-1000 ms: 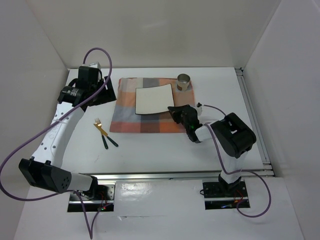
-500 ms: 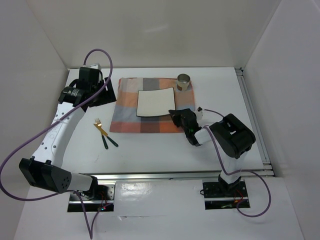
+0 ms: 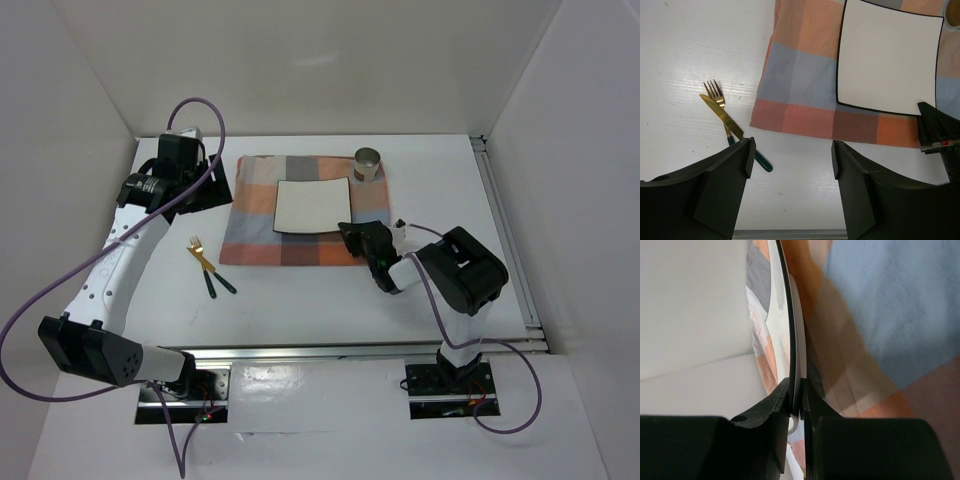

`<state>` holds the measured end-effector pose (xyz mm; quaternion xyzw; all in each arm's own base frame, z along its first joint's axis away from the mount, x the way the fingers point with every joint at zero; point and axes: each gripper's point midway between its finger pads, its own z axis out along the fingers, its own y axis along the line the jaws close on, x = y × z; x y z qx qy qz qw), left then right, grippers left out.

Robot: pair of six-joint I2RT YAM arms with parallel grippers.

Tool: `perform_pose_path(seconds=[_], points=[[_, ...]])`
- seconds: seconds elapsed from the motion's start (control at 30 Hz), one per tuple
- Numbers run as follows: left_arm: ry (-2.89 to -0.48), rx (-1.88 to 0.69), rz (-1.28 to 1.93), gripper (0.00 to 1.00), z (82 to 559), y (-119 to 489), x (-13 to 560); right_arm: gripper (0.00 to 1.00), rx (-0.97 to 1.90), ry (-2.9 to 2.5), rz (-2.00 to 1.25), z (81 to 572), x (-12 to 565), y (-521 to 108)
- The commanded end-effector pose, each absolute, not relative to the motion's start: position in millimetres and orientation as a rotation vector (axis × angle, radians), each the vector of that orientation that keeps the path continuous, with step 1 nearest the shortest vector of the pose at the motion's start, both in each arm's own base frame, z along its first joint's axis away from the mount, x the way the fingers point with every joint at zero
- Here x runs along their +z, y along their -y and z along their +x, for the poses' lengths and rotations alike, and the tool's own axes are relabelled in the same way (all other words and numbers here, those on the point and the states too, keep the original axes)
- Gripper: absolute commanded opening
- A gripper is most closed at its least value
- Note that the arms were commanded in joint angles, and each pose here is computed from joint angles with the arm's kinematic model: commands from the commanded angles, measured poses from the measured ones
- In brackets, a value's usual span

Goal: Set the dinner table for one person

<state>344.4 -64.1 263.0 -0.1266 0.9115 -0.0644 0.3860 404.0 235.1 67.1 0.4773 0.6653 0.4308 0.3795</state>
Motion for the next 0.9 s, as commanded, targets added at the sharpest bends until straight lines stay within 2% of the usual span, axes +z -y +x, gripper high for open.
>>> perform_pose_path(seconds=[0.0, 0.03, 0.13, 0.17, 0.23, 0.3, 0.43, 0.57, 0.87], points=[[-2.289, -0.153, -0.308, 0.79, 342.7, 59.3, 271.6, 0.00, 1.330, -1.477, 1.245, 422.6, 135.7, -248.1], [-2.289, -0.153, -0.308, 0.79, 342.7, 59.3, 271.6, 0.16, 1.329, -1.480, 1.258, 421.8, 136.5, -247.5], [-2.289, -0.153, -0.308, 0.79, 342.7, 59.3, 271.6, 0.48, 1.292, -1.516, 1.274, 419.7, 135.0, -246.2], [-2.300, -0.160, -0.304, 0.79, 341.5, 60.7, 268.0, 0.72, 1.284, -1.538, 1.287, 418.7, 134.2, -247.4], [-2.291, -0.163, -0.303, 0.79, 343.3, 61.1, 269.4, 0.85, 1.229, -1.589, 1.308, 416.4, 132.1, -246.0], [-2.290, -0.181, -0.310, 0.79, 344.5, 63.6, 267.8, 0.93, 1.187, -1.626, 1.310, 412.0, 127.8, -243.3], [-2.309, -0.207, -0.311, 0.79, 347.4, 68.7, 255.6, 1.00, 1.111, -1.689, 1.300, 403.0, 138.3, -240.5], [-2.325, -0.229, -0.316, 0.79, 348.5, 72.6, 251.7, 1.00, 1.007, -1.788, 1.332, 397.1, 144.7, -238.6], [-2.316, -0.232, -0.315, 0.79, 355.4, 73.9, 254.2, 1.00, 0.879, -1.973, 1.365, 386.7, 119.2, -232.8]])
